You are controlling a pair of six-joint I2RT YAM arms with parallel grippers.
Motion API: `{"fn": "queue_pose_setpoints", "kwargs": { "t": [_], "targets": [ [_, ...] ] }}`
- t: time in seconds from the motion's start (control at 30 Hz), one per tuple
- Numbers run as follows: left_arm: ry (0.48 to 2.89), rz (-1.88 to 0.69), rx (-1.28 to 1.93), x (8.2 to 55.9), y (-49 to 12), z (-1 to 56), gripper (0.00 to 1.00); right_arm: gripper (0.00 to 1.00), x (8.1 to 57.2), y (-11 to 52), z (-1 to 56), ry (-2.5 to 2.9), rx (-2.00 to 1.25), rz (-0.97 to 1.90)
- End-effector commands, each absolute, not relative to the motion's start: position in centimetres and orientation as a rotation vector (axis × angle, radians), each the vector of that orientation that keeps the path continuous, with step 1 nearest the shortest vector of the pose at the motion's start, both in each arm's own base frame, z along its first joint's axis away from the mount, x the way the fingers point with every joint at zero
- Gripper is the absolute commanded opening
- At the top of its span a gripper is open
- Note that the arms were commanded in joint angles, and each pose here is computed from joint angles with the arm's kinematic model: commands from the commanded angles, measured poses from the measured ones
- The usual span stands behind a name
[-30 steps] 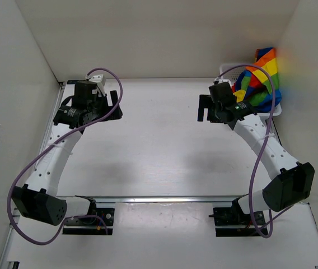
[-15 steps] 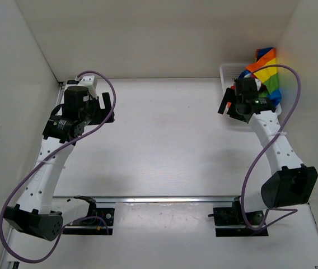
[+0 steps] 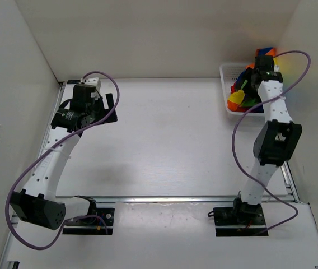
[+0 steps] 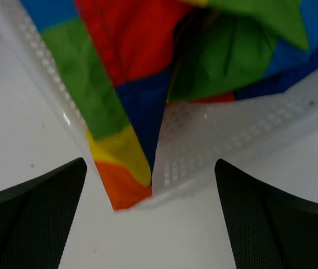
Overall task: Fold and stack the shorts
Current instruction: Grab the shorts from the pile, then move the shorts to the center of the board
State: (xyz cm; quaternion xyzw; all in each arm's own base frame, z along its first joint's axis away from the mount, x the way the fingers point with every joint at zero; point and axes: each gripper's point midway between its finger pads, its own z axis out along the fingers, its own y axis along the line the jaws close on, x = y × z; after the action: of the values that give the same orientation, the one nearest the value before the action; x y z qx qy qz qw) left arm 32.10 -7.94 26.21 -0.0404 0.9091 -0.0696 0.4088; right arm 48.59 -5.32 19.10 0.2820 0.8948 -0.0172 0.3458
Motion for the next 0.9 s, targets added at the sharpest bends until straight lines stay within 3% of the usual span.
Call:
{"fn": "queue_pose_setpoints", "kwargs": {
  "t": [0.0,0.03,0.13,0.17,0.2,0.23,0.33,0.43,0.63,0.8,0.87],
  "targets": [
    [2.257,-0.191,-0.139,32.2,-8.0,27.8,0.99,1.0,51.9,-7.0,19.1,2.272,0.831,0.01],
    [2.271,-0.186,-0.138,32.6,-8.2,27.4,0.99,0.96,52.6,-7.5,18.8,2.267,0.841,0.006],
    [2.29,-0.191,-0.133,33.1,-8.5,27.2,0.99,0.5,55.5,-7.4,19.2,2.229,0.834,0.054],
    [2.301,-0.2,-0.128,33.2,-8.7,26.9,0.99,0.17,56.2,-7.5,20.9,2.192,0.823,0.064],
    [2.301,-0.2,-0.128,33.2,-8.7,26.9,0.99,0.05,56.5,-7.1,21.8,2.178,0.806,0.099],
    [2.292,-0.203,-0.128,33.3,-8.7,27.2,0.99,0.0,56.5,-6.9,23.4,2.15,0.791,0.121],
    [2.28,-0.196,-0.133,33.5,-8.6,27.7,0.99,0.0,54.8,-4.4,33.3,1.991,0.618,0.218],
    [2.288,-0.204,-0.128,34.1,-8.9,27.9,0.99,0.0,51.5,2.7,42.4,1.866,0.348,0.461],
    [2.325,-0.254,-0.182,35.6,-8.8,28.2,0.99,0.0,41.5,15.0,53.5,1.645,-0.096,0.686],
    [2.317,-0.294,-0.297,36.4,-6.8,29.0,0.99,0.0,35.9,21.6,52.3,1.68,-0.27,0.8],
    [2.281,-0.289,-0.364,36.5,-5.0,29.9,0.99,0.02,35.3,24.9,46.7,1.817,-0.311,0.812]
  ]
}}
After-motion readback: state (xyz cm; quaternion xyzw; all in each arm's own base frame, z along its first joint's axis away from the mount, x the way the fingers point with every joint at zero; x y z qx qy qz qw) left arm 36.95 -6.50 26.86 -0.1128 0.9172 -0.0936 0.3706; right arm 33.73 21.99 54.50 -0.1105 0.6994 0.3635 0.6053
